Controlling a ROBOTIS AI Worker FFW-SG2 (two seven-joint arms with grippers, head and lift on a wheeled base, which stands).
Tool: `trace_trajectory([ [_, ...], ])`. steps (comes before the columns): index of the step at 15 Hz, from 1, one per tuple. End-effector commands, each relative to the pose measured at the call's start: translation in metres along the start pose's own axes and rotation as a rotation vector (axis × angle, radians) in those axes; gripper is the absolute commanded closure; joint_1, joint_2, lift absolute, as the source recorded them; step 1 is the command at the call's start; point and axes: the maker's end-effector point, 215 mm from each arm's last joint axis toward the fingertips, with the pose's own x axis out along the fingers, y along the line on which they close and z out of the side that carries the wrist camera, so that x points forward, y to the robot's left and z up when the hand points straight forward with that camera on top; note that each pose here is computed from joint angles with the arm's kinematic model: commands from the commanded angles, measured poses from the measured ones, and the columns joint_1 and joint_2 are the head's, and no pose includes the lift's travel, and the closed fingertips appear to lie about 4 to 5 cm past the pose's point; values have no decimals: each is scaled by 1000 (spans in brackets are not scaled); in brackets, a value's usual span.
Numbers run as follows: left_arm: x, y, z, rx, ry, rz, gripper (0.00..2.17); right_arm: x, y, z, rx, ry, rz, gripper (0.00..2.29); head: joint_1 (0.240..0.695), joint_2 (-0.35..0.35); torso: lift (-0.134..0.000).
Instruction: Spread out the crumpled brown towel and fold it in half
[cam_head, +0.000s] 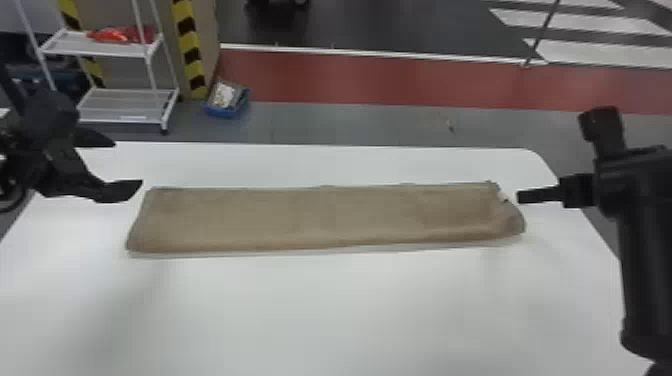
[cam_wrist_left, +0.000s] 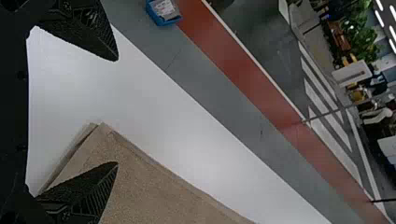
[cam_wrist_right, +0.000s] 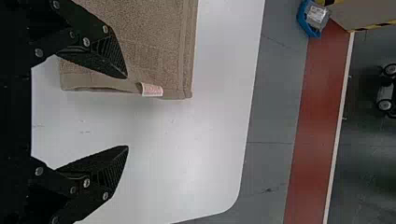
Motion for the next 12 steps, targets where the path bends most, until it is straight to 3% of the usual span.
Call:
trace_trajectory([
  [1, -6, -10, -8, -113, -35, 39, 137, -1, -4, -7, 7, 0, -9, 424, 693, -113, -123],
  [4, -1, -36, -18, -190, -27, 48, 144, -1, -14, -17, 36, 3, -43, 444, 695, -116, -123],
  [7, 13, -70, -23, -199, -19, 6, 144, 0, -18, -10, 47, -14, -73, 471, 695, -146, -123],
  [12, 23, -92, -22, -191, -17, -16, 147, 13, -12, 0, 38, -11, -95, 562, 695, -175, -123],
])
